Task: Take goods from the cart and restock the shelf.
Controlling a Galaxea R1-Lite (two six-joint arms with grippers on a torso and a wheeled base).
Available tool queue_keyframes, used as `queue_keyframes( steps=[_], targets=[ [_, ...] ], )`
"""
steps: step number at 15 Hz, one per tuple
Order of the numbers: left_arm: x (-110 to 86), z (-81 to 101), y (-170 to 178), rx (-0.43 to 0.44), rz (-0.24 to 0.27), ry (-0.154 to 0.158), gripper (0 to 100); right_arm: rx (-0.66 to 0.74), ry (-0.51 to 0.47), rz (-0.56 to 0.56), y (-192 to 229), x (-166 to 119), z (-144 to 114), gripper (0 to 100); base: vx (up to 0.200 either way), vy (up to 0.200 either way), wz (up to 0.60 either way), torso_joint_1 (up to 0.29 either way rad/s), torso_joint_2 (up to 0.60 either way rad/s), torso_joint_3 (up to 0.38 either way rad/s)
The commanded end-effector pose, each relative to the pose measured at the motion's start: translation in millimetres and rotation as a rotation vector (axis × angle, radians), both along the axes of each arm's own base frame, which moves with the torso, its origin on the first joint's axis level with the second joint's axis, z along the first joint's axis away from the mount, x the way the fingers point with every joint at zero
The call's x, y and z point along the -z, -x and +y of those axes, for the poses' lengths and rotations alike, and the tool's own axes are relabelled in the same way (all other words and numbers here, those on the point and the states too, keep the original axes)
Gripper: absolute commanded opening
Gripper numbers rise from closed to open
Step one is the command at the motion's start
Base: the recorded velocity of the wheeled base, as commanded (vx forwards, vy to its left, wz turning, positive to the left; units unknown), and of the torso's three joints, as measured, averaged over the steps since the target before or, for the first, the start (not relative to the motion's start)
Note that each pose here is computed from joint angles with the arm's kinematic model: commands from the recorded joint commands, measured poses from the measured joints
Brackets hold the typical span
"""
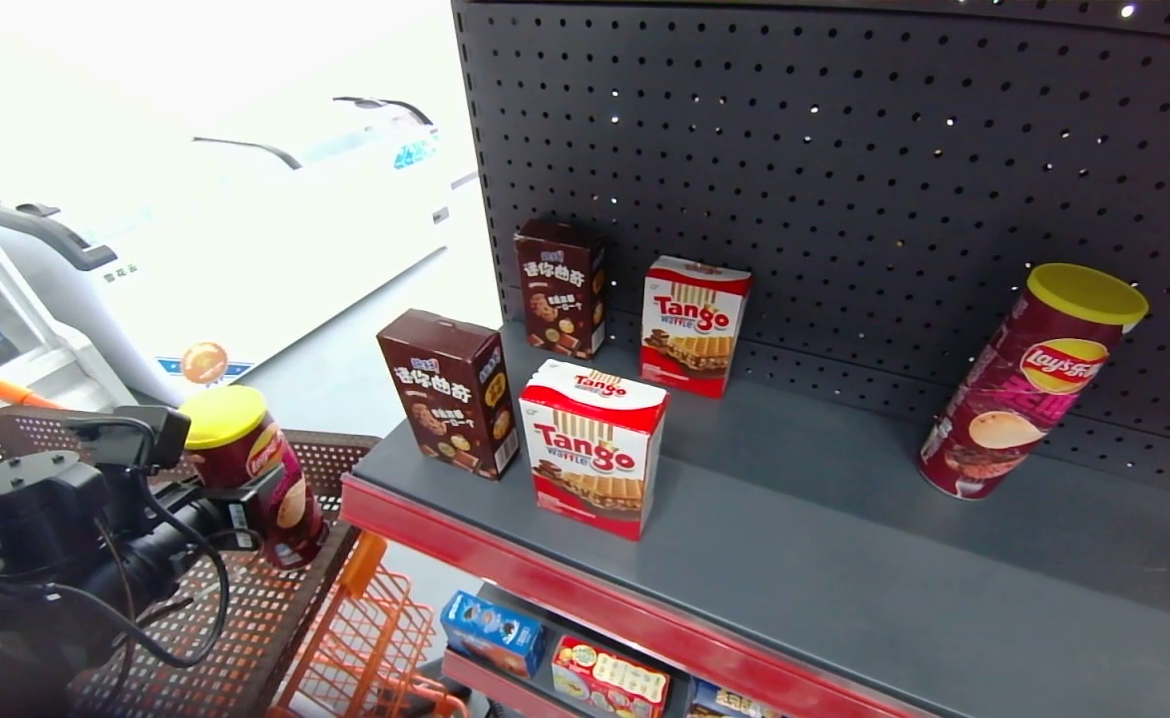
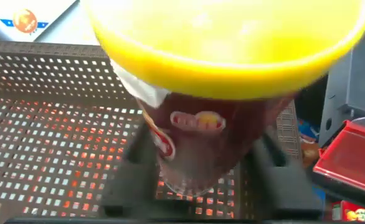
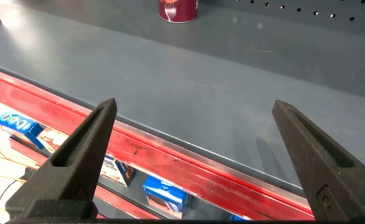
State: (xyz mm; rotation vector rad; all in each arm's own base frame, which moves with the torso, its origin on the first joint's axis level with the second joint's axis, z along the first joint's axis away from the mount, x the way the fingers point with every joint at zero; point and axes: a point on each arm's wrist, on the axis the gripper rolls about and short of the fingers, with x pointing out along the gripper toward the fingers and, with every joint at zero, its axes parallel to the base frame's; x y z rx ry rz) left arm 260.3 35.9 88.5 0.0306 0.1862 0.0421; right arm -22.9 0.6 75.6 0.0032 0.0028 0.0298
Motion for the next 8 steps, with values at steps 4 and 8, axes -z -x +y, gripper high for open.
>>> queue_keyframes(
  steps=[4,8],
  targets=[
    [-3.3,0.6,-1,0.006,-0.009,-0.047,0,-0.001,0.0,-0.001,0,0,0,100,0.0,0.0,0.0,0.0,0.0,0.0],
    [-46.8,-0.4,2,0.01,-0.149,-0.075,0,-0.001,0.0,-0.001,0,0,0,100,0.0,0.0,0.0,0.0,0.0,0.0]
  ],
)
